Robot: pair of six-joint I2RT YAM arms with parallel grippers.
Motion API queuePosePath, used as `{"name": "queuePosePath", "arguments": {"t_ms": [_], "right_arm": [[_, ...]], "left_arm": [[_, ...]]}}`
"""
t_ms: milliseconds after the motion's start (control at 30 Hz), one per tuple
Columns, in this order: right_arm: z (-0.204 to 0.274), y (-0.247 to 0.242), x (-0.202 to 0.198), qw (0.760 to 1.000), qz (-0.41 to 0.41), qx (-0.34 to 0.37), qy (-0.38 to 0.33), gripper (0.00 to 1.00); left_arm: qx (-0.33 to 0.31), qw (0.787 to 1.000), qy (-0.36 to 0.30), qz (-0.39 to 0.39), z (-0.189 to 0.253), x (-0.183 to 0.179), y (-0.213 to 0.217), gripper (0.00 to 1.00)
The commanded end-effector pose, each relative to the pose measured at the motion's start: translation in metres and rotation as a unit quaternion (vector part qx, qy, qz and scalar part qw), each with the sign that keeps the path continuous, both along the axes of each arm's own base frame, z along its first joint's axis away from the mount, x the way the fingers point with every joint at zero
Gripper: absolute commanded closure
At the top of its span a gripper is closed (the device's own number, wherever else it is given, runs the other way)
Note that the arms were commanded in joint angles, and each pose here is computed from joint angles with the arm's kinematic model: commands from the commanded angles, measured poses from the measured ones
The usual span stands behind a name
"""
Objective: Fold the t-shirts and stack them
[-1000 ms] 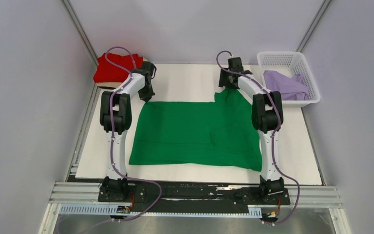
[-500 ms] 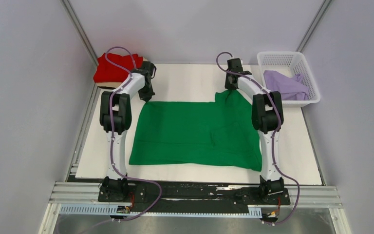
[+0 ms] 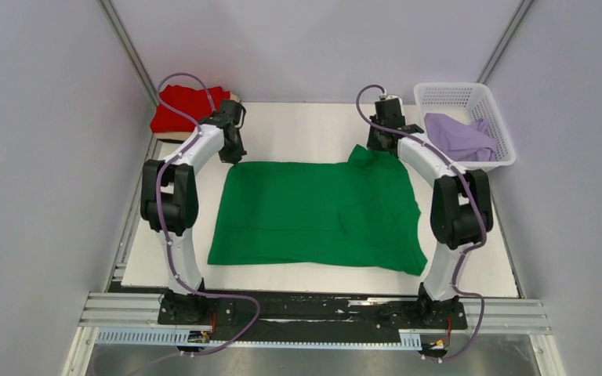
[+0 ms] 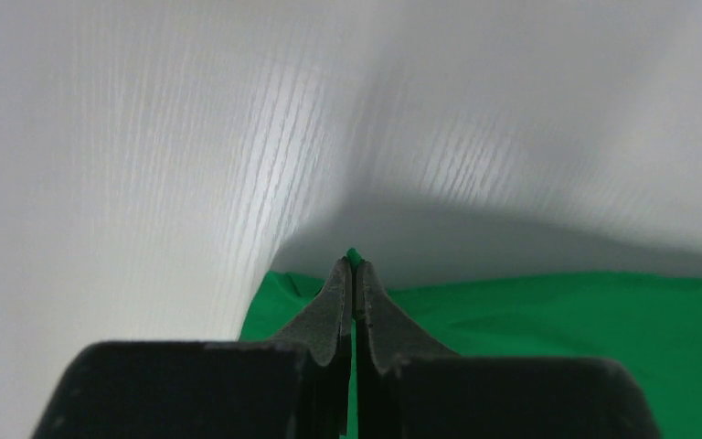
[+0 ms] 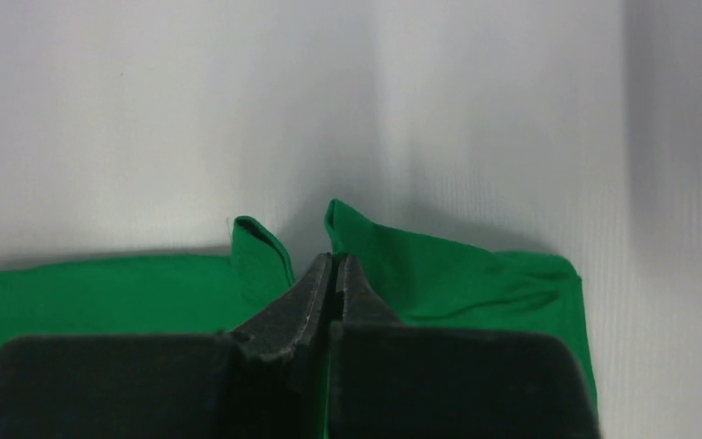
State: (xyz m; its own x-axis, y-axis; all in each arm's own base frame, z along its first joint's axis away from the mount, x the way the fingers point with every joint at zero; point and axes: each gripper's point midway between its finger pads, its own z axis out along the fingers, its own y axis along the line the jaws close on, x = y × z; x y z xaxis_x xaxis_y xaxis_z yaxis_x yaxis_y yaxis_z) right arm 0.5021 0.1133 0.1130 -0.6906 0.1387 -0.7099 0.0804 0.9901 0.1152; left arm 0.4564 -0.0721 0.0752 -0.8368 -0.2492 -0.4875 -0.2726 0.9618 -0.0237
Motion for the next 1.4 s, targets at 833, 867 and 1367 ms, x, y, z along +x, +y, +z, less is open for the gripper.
{"name": "queuePosePath", "arguments": {"t_ms": [833, 867, 1367], "right_arm": [[0.018, -0.017, -0.224, 0.990, -0.054, 0.093, 0.089, 1.00], [0.015, -0.018, -0.232, 0.988, -0.063, 0.098, 0.102, 0.99], [-0.021, -0.019, -0.330, 0.955, -0.133, 0.160, 0.213, 0.34]], "left_arm": [[0.029, 0.998, -0.057, 0.017, 0.028, -0.120, 0.022, 1.00], [0.027, 0.998, -0.053, 0.016, 0.026, -0.123, 0.021, 1.00], [0.072, 0.987, -0.010, 0.144, 0.013, -0.164, 0.054, 0.04]]}}
